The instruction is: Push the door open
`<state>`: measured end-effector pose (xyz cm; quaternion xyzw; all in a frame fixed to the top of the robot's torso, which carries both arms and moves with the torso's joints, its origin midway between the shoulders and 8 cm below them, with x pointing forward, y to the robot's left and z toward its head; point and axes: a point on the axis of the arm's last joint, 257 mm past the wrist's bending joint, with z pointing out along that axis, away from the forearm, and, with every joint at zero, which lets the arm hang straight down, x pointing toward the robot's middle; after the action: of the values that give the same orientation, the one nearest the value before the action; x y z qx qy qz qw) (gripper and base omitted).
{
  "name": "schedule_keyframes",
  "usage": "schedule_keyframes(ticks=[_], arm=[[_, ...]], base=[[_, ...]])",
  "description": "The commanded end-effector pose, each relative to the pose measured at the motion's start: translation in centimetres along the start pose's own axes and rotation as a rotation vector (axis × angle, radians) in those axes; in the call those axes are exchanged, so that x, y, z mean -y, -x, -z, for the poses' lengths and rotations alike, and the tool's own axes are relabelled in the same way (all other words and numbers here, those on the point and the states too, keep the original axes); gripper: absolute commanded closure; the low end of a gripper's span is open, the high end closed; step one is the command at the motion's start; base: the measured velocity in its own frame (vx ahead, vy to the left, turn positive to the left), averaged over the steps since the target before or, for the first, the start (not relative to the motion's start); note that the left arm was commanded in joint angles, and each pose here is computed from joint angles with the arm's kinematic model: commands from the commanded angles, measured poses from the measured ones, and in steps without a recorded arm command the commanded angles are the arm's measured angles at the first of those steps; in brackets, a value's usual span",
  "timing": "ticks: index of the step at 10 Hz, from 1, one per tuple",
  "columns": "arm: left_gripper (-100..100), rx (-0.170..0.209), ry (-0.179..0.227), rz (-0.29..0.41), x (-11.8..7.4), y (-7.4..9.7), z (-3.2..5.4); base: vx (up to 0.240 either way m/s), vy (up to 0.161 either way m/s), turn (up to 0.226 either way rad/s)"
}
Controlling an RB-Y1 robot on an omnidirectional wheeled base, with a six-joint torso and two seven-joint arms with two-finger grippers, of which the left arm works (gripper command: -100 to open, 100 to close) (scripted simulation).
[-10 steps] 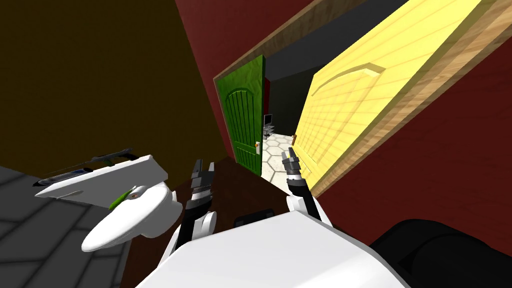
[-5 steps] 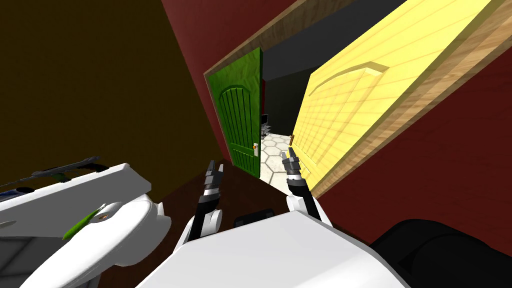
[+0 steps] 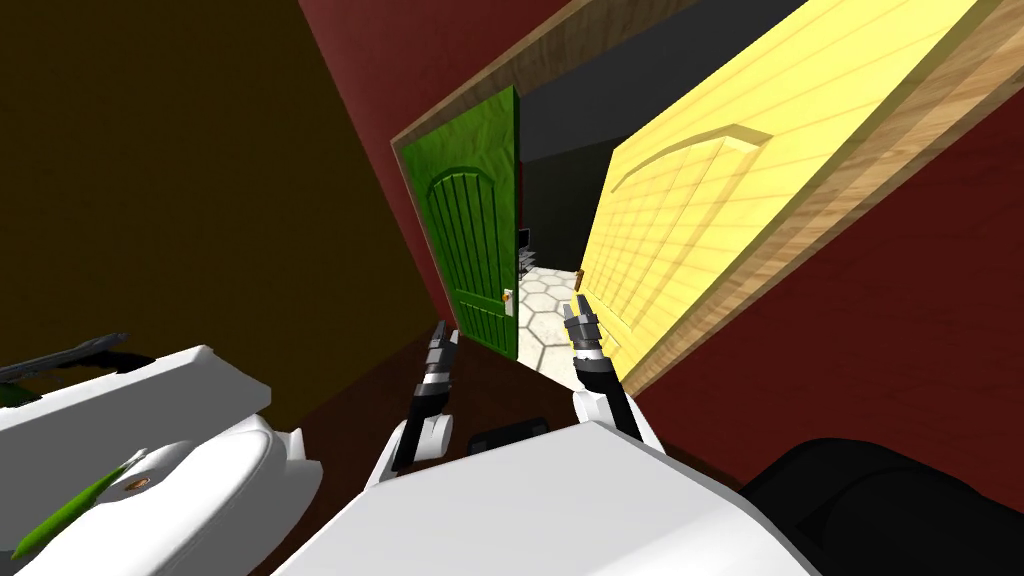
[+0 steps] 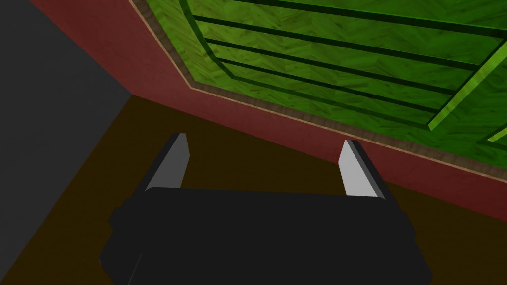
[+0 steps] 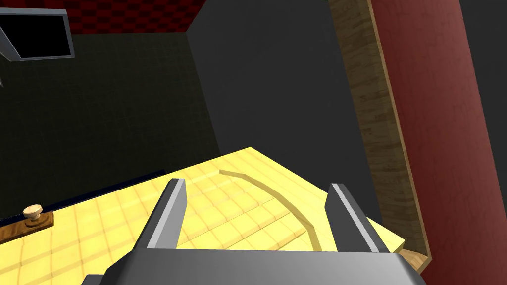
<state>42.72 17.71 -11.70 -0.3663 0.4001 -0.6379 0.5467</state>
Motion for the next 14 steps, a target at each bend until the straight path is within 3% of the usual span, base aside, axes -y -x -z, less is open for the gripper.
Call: schedule_keyframes(ticks=[1, 3, 7, 14], arm=[[-100, -0.021, 0.032, 0.009, -1.6, -0.7, -0.12], [-100, -0.060, 0.089, 0.023, -4.4, -2.3, -0.25], [-100, -0.110, 0.165, 0.036, -7.9, -4.4, -0.19], [-100, -0.201, 0.303, 0.043, -14.0, -8.0, 0.61]], base=[[0.092, 0.045, -0.104], [0.107, 0.035, -0.155], [0.104, 0.056, -0.122], [0.098, 0.041, -0.114]])
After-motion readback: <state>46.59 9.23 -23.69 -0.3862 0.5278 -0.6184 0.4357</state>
